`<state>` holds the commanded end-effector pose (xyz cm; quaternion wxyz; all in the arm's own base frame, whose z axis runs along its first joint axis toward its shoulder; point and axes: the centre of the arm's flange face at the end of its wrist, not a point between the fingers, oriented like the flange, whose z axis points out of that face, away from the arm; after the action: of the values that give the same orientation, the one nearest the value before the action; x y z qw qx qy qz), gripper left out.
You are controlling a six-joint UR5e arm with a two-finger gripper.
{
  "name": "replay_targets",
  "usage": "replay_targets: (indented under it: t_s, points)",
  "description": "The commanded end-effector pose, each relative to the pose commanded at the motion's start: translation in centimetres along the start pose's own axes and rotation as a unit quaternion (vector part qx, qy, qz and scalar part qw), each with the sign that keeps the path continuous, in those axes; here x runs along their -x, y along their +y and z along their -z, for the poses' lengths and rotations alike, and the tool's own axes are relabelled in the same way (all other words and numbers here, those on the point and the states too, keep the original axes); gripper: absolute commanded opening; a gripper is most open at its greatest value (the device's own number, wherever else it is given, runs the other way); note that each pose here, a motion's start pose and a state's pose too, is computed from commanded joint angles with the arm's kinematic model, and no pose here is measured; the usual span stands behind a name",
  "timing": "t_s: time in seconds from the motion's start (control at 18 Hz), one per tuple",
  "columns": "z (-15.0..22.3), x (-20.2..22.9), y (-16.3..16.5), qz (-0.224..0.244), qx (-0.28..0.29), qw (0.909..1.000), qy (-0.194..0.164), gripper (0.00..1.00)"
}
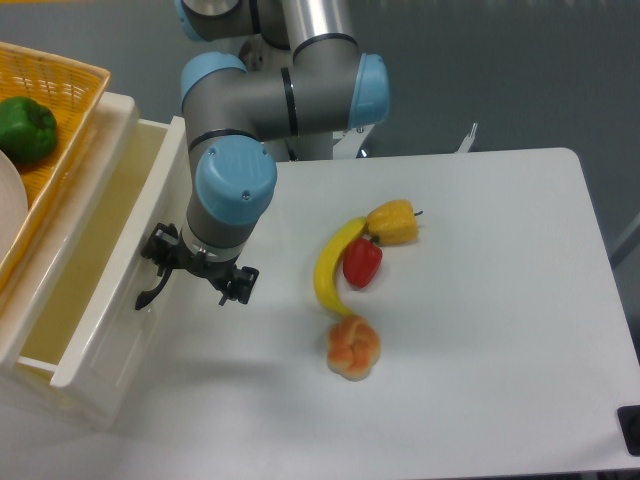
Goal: Slide the top white drawer open
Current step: 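Pull the handle outward, sliding the upper drawer open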
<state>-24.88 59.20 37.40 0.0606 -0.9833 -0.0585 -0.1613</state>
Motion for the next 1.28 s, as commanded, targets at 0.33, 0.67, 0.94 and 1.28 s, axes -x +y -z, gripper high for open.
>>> replay_targets:
  t_s: [0.33,0.67,0.94,1.28]
  points:
    - [0.4,1.3,0.4,0.002,0.002,1.0000,-0.009,1.00]
    - [1.2,2.6,0.7,0.001,-0.003,0.9999,-0.011,1.00]
    - [1.5,3.2,0.6,0.002,-0.006,0.9999,-0.013,1.00]
    - [2.2,4.7,0.8,0.000,-0.011,0.9998,-0.016,1.00]
